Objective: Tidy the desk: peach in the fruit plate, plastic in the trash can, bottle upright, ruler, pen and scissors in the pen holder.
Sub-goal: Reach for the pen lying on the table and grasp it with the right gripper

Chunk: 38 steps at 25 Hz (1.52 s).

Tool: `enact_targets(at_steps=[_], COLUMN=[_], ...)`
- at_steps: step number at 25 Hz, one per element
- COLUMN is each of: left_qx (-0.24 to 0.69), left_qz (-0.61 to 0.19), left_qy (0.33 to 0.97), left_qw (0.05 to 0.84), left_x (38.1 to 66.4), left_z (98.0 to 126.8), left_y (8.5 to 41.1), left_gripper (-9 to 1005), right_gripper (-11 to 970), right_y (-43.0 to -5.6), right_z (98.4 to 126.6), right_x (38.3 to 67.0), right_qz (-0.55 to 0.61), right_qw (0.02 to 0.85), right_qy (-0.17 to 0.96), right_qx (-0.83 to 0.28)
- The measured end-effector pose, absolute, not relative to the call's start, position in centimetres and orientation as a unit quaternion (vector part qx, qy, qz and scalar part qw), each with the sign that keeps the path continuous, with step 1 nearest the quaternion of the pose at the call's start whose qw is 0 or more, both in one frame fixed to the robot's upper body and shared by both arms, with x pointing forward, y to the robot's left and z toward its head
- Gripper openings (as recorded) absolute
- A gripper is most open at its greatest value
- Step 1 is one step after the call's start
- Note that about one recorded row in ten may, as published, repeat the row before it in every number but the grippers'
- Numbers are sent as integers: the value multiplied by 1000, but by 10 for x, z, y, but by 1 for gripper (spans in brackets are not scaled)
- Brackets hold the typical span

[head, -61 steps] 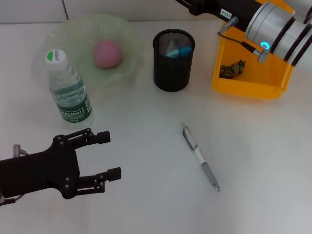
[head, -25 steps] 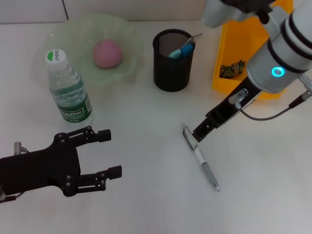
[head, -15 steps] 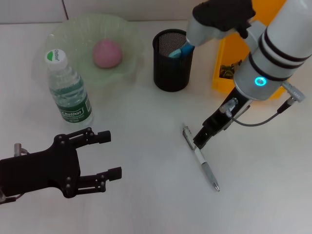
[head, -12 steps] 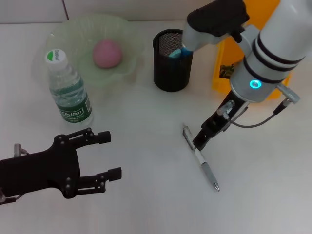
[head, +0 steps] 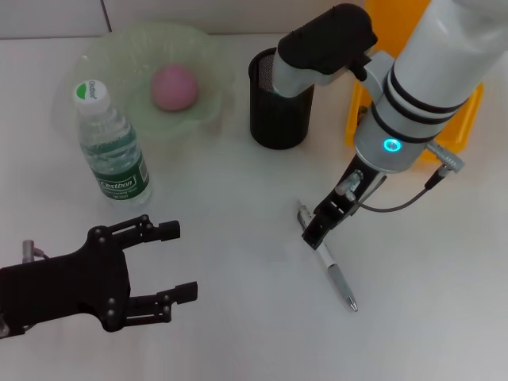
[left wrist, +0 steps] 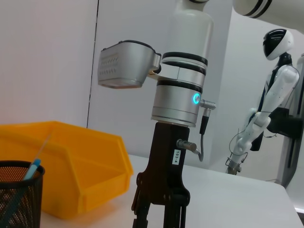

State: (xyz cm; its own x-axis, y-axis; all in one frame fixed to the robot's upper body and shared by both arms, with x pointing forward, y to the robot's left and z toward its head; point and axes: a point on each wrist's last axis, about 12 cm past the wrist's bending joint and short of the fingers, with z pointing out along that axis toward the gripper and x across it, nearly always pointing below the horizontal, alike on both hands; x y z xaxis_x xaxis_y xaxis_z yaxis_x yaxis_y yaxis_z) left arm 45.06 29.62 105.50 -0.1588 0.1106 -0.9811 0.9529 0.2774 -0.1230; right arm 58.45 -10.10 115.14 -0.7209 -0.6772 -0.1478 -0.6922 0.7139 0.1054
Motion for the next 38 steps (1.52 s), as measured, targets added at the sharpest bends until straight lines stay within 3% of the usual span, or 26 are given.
enact_targets(at_steps=[34, 38], left_qx=[430, 430], left_qz=[-419, -419], left_qy=[621, 621], left_qw=[503, 503], left_x=[445, 445], left_z=[1051, 1051], left_y=[296, 296], left_gripper=[829, 829], right_gripper=[814, 686], right_y=[-84, -84], right_z=[1130, 1130], right_x=[579, 579], right_qz=[55, 57], right_qw=[45, 42], right_qy=[909, 910], right_qx=[-410, -408])
